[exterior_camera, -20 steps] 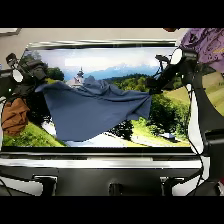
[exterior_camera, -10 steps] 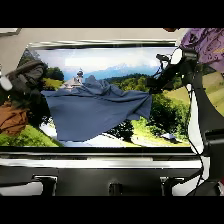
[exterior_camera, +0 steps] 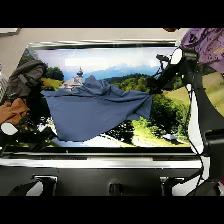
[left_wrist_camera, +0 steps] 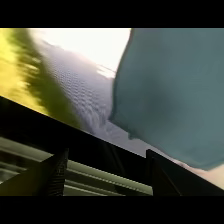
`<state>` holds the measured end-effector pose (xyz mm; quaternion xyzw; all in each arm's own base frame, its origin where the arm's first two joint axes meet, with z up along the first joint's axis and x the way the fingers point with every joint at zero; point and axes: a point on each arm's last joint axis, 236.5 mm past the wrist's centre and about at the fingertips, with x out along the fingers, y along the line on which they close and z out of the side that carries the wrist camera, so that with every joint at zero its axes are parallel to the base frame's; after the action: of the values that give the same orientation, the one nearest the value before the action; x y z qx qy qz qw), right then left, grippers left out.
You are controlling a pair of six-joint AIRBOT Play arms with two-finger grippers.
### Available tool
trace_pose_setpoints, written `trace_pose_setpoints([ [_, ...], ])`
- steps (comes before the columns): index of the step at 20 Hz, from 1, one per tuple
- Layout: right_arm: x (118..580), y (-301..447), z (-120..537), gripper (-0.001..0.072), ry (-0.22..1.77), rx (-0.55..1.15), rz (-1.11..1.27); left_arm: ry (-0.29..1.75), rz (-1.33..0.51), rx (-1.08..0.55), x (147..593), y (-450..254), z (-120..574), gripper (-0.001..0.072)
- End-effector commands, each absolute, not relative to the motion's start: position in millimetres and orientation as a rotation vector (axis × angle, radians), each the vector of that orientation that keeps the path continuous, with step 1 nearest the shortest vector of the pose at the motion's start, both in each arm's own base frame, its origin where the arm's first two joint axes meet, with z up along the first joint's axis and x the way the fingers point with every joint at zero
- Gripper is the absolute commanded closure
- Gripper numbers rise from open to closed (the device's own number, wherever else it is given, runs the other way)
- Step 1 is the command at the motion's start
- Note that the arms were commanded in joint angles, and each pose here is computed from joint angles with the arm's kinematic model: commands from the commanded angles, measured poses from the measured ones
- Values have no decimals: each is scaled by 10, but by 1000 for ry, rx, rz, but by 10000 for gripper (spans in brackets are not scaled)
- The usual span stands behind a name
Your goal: Fold the clothes and pants, and hang the long-sleeved shirts on hangers.
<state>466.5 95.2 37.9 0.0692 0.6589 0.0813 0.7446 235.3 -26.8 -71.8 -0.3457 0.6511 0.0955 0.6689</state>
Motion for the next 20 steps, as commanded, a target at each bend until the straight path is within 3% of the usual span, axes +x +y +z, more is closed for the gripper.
trace_pose_setpoints([
  [1, 4629, 954, 380, 689, 1458, 155, 174, 1413, 77, -890, 2384, -603, -804, 170],
  [8, 4606, 962, 379, 688, 1468, 160, 176, 1383, 50, -911, 2597, -676, -978, 181],
  [10, 4585, 962, 377, 688, 1476, 159, 177, 1388, 59, -903, 2629, -703, -1068, 339],
  [12, 4567, 964, 376, 688, 1484, 159, 178, 1397, 75, -903, 2642, -720, -1141, 367],
  [13, 4557, 970, 377, 688, 1488, 161, 181, 1395, 79, -911, 2653, -720, -1152, 551],
  [14, 4548, 982, 379, 688, 1491, 164, 186, 1385, 80, -907, 2679, -706, -1145, 692],
  [18, 4613, 1008, 490, 689, 1438, 173, 195, 1275, 17, -862, 3102, -647, -779, 694],
  [20, 4796, 1015, 781, 689, 1294, 158, 216, 1161, -56, -802, 3532, -598, -265, 694],
])
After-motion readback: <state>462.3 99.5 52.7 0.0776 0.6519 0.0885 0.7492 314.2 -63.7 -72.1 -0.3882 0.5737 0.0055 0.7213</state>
